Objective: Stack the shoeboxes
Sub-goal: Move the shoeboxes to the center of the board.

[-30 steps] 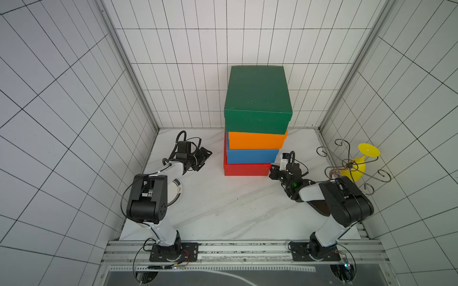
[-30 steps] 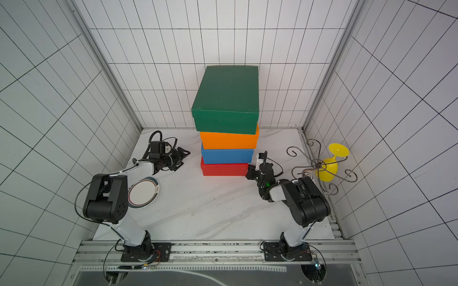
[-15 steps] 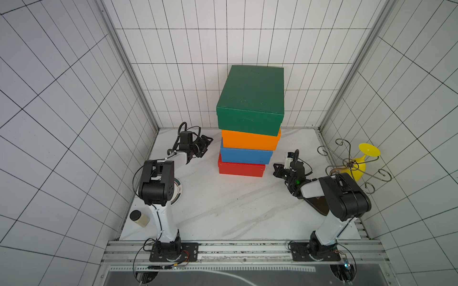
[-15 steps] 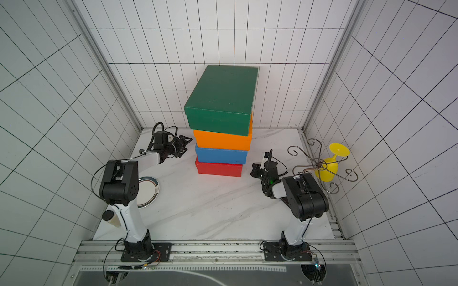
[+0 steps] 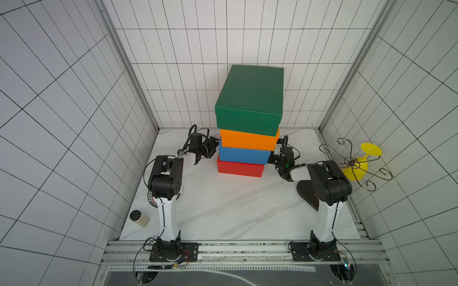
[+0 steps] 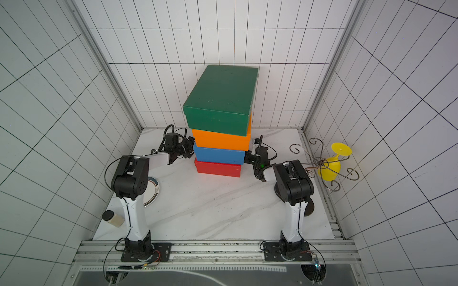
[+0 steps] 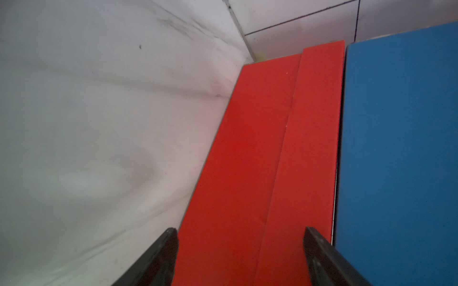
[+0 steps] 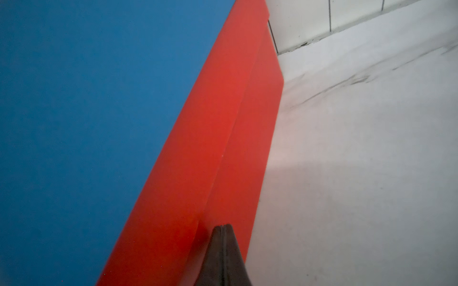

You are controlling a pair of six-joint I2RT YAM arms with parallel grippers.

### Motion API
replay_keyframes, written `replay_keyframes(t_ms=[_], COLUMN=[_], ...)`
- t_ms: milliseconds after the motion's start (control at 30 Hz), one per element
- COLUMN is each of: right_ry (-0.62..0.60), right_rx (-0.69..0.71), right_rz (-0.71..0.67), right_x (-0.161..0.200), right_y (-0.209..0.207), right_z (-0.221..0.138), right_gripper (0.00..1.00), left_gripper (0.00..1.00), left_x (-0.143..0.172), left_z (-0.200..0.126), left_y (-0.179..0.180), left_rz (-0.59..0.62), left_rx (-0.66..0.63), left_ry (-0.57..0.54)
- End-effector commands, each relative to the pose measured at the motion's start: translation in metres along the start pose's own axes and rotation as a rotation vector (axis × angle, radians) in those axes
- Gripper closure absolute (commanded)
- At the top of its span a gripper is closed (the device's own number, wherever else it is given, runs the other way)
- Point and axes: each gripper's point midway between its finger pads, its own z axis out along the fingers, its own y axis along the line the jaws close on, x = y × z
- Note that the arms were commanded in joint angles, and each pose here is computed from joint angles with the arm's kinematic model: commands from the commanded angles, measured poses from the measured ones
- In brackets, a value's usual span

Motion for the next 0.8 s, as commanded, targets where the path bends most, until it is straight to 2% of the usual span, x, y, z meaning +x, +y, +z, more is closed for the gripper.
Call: replay_keyframes(t_ms=[0, 500, 767], right_ry=[0.026, 0.075, 0.088], right_rx=[-0.074, -0.120, -0.104], right_rz=[-0.047, -0.044, -0.017], right_x=[0.003, 0.048, 0.065], right_y=[0.039, 0.079, 0.080], right_z=[0.012, -0.039, -0.066], right_gripper=[1.00, 1.00, 1.00], left_gripper=[0.21, 0.21, 0.21], left_x=[0.026, 0.078, 0.103], left_z=[-0.004, -0.065, -0.094], left_y=[-0.006, 0.018, 0.028], left_rz=[0.013, 0.017, 0.031], left_rx=[0.031, 0.009, -0.016], left_ry=[0.050, 0.068, 0.076])
